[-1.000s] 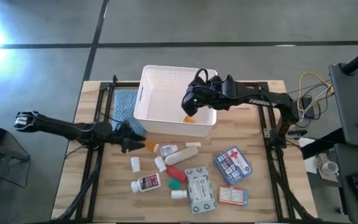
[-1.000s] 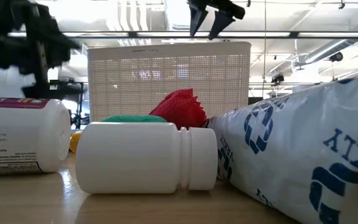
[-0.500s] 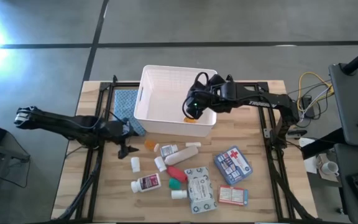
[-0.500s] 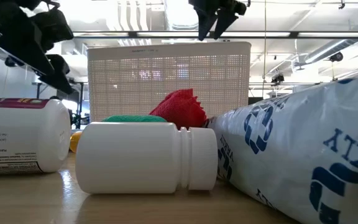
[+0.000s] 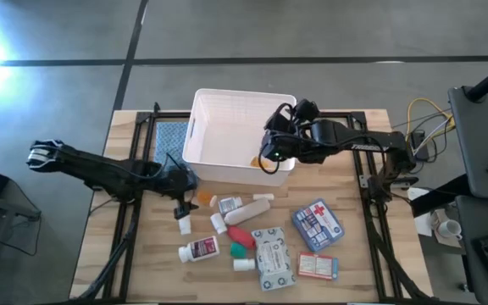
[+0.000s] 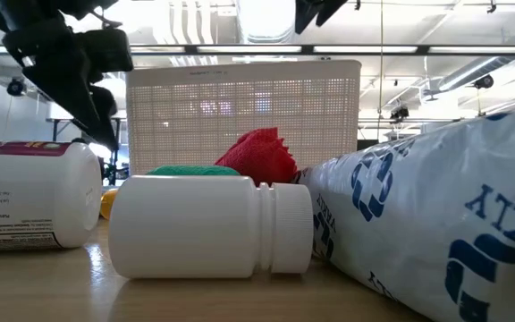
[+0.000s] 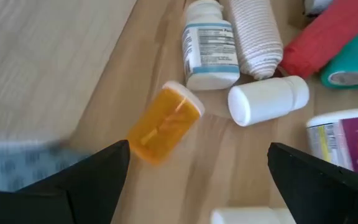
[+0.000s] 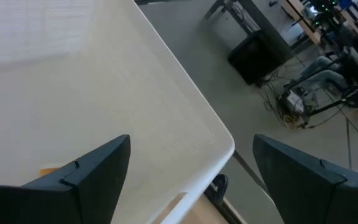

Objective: Pick & place medical supplies in basket/bin
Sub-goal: Put the orange pill bottle into the white container

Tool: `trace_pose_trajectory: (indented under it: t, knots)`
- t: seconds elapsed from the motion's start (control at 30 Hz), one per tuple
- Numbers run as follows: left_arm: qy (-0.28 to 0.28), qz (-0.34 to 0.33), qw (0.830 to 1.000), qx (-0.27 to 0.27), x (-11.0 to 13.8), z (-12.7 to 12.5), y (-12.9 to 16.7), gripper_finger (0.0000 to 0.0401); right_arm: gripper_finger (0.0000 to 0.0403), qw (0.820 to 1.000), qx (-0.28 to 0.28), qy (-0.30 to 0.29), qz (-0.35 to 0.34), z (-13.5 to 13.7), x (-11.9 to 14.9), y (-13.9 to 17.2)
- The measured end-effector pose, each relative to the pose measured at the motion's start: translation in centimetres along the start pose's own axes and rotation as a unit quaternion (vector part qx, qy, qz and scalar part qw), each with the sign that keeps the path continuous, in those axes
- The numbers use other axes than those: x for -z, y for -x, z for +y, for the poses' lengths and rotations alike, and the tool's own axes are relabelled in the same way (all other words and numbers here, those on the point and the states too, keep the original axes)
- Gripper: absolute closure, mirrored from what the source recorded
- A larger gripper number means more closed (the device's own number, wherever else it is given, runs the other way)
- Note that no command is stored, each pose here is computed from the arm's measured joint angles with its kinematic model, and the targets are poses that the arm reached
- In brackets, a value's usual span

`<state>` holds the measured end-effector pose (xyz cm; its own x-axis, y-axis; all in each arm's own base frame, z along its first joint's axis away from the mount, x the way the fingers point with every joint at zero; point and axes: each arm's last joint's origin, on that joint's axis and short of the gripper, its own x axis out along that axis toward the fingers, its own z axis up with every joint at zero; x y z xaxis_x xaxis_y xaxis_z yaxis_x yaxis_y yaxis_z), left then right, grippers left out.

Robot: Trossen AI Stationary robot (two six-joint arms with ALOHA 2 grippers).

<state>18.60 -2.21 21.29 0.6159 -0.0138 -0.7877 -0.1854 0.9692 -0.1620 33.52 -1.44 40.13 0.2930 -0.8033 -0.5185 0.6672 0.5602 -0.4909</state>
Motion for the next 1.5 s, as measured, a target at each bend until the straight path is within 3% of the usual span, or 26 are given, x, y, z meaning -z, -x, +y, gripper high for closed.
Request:
trace_pose_trajectory:
  t: [0.2, 0.47, 1.07, 1.5]
  knots:
    - [-0.152, -0.005, 0.988, -0.009, -0.6, -0.3, -0.7, 0.0043, 0.0076, 1.000, -0.011, -0.007, -0.013, -1.0, 0.2, 1.5]
    - [-0.205, 0.035, 0.978, -0.015, 0.6, 0.0, -2.8, 0.0043, 0.0076, 0.999, -0.027, -0.026, -0.030, -2.0, 0.5, 3.3]
    - [-0.198, 0.108, 0.974, -0.027, 1.5, 0.0, -8.4, 0.0043, 0.0076, 0.999, -0.026, -0.030, -0.025, -1.7, 0.9, 3.2]
    - [-0.106, 0.109, 0.988, -0.021, 0.8, -0.4, -8.5, 0.0043, 0.0076, 0.999, -0.020, -0.023, -0.011, -0.9, 1.7, 2.4]
